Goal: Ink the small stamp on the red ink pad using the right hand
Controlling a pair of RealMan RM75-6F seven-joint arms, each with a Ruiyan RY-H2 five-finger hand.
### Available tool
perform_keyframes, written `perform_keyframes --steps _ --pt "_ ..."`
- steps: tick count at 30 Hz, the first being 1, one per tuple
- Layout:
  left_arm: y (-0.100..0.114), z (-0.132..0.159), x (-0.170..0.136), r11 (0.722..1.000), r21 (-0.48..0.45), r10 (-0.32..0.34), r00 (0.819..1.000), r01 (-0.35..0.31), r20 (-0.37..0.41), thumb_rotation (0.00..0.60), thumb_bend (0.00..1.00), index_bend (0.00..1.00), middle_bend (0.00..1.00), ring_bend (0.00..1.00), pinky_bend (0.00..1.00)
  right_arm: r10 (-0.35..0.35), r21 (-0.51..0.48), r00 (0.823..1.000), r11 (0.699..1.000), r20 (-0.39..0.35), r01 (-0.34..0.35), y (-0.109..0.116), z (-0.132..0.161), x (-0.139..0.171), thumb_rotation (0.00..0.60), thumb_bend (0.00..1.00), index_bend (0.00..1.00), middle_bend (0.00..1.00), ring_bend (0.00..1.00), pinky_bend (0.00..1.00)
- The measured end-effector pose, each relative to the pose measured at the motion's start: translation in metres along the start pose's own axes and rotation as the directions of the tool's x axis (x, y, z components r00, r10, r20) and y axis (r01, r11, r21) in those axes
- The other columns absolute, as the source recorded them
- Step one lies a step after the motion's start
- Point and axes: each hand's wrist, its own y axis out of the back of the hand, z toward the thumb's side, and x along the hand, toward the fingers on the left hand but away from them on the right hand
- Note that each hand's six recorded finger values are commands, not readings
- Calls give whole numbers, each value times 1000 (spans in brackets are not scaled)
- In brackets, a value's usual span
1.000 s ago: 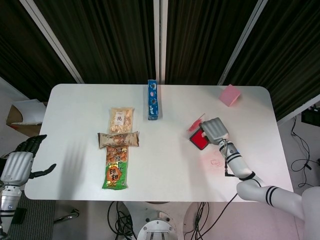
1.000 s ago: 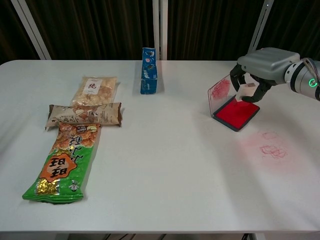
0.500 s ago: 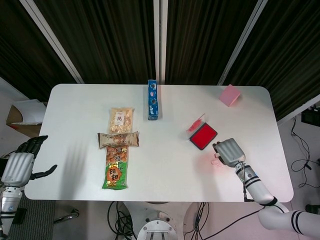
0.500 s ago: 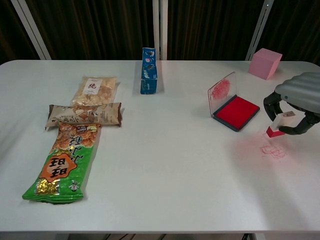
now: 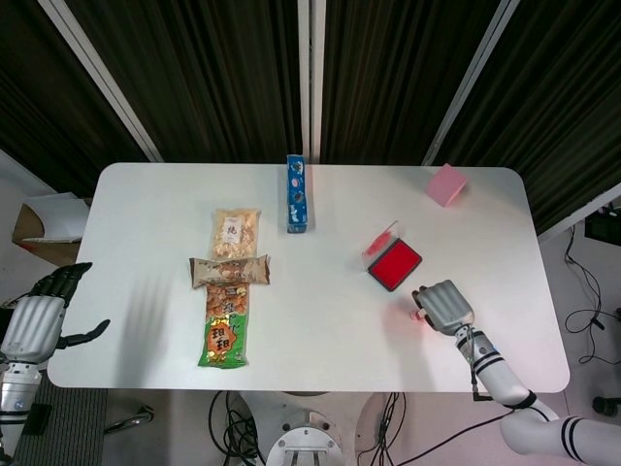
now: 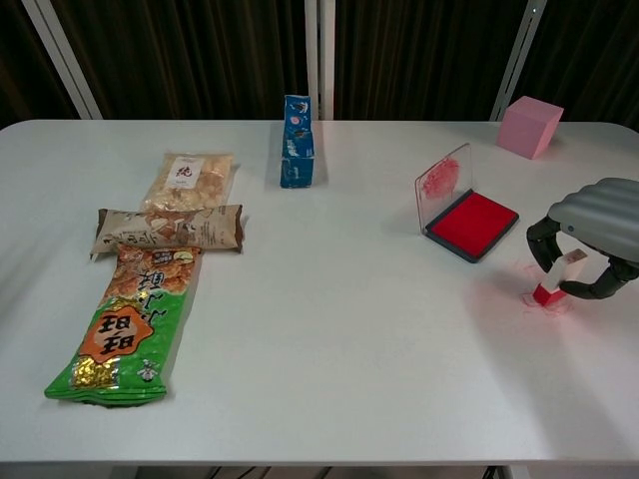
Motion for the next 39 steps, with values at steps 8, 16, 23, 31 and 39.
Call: perform_keyframes --steps 8,16,23,31,39 --pt "0 -1 0 1000 0 3 1000 -3 -1 429 169 108 132 118 205 5 8 1000 1000 -2 -5 -4 2 0 600 337 539 474 835 1000" --pt "1 -3 -1 1000 0 4 1000 -4 -5 431 170 109 132 118 205 19 12 1000 1000 -7 -19 -6 3 1 600 304 464 447 835 1000" --pt "1 -3 -1 1000 0 5 1000 -5 -6 430 169 108 132 118 205 41 22 999 999 -12 -41 -6 2 3 600 284 408 376 834 1000" --pt "1 -3 -2 1000 0 7 1000 -7 -5 428 170 109 132 118 205 56 27 998 998 -13 -55 -6 0 6 600 263 283 307 833 1000" --pt "2 -3 -2 1000 -2 10 1000 -10 -7 428 169 108 132 118 205 42 35 999 999 2 -42 5 -11 22 600 220 25 214 832 1000"
